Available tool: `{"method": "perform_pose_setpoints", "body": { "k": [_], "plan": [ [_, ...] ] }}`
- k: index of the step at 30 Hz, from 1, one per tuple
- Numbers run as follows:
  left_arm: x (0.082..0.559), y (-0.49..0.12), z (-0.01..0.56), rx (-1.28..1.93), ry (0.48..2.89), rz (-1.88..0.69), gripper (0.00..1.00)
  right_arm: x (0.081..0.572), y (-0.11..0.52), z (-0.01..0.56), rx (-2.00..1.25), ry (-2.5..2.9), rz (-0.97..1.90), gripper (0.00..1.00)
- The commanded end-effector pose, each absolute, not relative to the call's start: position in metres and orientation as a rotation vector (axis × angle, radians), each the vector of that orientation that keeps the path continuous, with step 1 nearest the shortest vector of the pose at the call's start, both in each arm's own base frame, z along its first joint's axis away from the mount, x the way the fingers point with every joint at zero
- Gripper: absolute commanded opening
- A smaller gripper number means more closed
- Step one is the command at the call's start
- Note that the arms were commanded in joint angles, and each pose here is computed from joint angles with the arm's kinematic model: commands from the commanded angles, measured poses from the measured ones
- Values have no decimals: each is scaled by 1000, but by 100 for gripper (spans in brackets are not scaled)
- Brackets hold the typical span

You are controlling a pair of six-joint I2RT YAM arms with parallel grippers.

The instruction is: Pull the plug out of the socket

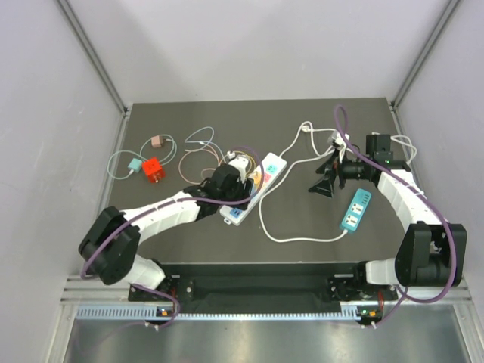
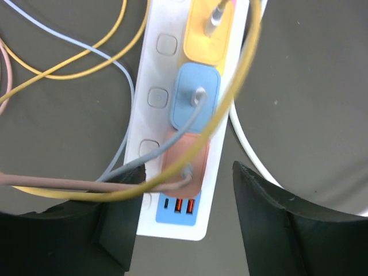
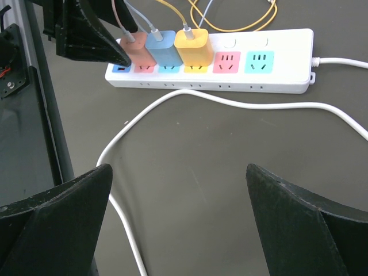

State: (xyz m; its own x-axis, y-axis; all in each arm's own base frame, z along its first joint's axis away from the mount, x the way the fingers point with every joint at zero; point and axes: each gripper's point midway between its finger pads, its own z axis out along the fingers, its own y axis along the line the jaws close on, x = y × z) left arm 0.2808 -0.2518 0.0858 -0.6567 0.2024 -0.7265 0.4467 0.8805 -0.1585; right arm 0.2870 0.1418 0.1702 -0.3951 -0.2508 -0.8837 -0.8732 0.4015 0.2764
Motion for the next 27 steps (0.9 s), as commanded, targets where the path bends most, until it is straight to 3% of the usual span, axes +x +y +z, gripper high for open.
{"method": "perform_pose_setpoints", "body": {
  "k": [1, 13, 18, 24, 27],
  "plan": [
    [307, -264, 107, 459, 2193, -389, 64, 293, 145, 185, -1005, 1794, 986, 100],
    [309, -265, 89, 562, 2198, -219, 55, 292, 146, 186, -1005, 1790, 997, 100],
    [309, -264, 82, 599, 2210, -152, 45, 292, 146, 186, -1004, 1793, 999, 100],
    [310, -266, 71, 647, 2258, -91, 40, 292, 146, 186, -1004, 1793, 999, 100],
    [308, -267, 69, 664, 2270, -86, 31, 291, 146, 186, -1004, 1791, 1001, 100]
  ]
}}
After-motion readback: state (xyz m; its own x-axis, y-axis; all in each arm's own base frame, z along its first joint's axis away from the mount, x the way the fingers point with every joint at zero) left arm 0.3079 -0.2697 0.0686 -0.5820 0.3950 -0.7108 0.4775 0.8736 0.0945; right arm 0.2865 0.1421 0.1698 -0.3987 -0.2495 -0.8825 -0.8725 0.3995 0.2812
